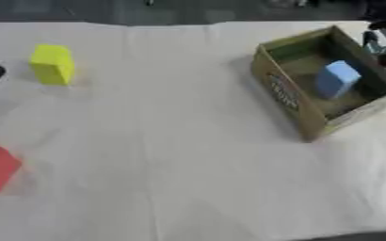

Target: Pick up the objects with one hand, pass them to the other hand, and then place them into the box on the other side of the table.

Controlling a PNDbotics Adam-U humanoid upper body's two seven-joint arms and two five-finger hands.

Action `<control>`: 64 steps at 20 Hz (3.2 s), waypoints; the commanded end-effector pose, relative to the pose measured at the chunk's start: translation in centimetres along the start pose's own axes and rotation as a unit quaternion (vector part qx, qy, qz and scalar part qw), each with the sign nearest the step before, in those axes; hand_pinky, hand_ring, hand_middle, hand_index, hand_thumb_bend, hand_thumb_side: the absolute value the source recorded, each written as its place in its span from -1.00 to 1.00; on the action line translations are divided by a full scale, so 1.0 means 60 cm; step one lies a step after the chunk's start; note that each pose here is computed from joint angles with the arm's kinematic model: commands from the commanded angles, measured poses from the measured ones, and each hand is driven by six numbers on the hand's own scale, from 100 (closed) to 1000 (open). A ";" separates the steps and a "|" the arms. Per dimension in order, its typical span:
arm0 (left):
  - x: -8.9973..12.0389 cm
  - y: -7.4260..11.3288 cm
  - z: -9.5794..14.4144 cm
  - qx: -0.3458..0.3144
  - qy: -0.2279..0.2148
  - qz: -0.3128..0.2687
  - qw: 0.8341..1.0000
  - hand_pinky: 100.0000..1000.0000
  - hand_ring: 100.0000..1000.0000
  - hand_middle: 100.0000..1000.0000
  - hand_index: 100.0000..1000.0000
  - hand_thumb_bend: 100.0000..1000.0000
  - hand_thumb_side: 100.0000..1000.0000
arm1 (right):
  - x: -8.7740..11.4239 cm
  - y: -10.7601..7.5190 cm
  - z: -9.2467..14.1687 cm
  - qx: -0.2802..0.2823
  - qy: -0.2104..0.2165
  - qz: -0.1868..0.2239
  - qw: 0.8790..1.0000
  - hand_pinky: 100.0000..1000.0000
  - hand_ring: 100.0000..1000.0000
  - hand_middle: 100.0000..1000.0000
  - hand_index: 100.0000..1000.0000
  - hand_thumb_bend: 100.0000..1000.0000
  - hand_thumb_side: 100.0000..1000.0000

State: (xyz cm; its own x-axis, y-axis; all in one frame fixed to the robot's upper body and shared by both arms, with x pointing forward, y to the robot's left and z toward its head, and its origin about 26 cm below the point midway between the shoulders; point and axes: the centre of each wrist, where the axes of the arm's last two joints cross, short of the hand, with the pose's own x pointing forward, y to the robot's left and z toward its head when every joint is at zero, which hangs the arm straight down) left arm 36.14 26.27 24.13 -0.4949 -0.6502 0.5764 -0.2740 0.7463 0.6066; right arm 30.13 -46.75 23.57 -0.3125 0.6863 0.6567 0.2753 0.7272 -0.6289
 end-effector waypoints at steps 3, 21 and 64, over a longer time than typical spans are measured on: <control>0.005 0.044 -0.010 0.020 -0.005 -0.034 0.999 0.32 0.45 0.12 0.57 0.43 -0.57 | 0.033 -0.015 -0.001 -0.016 -0.019 -0.085 0.996 1.00 0.70 0.64 0.83 -1.00 0.09; 0.006 0.114 -0.027 -0.219 0.118 -0.122 0.961 0.55 0.62 0.31 0.67 0.72 -0.59 | 0.073 -0.014 0.013 -0.054 -0.043 -0.130 0.989 1.00 0.66 0.60 0.78 -1.00 0.14; -0.029 0.031 -0.009 -0.354 0.320 -0.182 0.860 0.59 0.49 0.18 0.52 1.00 -0.18 | 0.061 0.010 0.021 -0.016 -0.015 -0.100 0.995 1.00 0.64 0.58 0.76 -1.00 0.20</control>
State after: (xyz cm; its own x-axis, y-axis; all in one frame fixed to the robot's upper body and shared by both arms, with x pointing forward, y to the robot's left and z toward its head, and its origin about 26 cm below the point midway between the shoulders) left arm 37.09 28.21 23.43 0.1212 -0.9343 0.3352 0.3838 0.3555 0.8523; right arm 28.17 -43.92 23.96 -0.3732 0.5035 0.7792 0.2262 0.8640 -0.4499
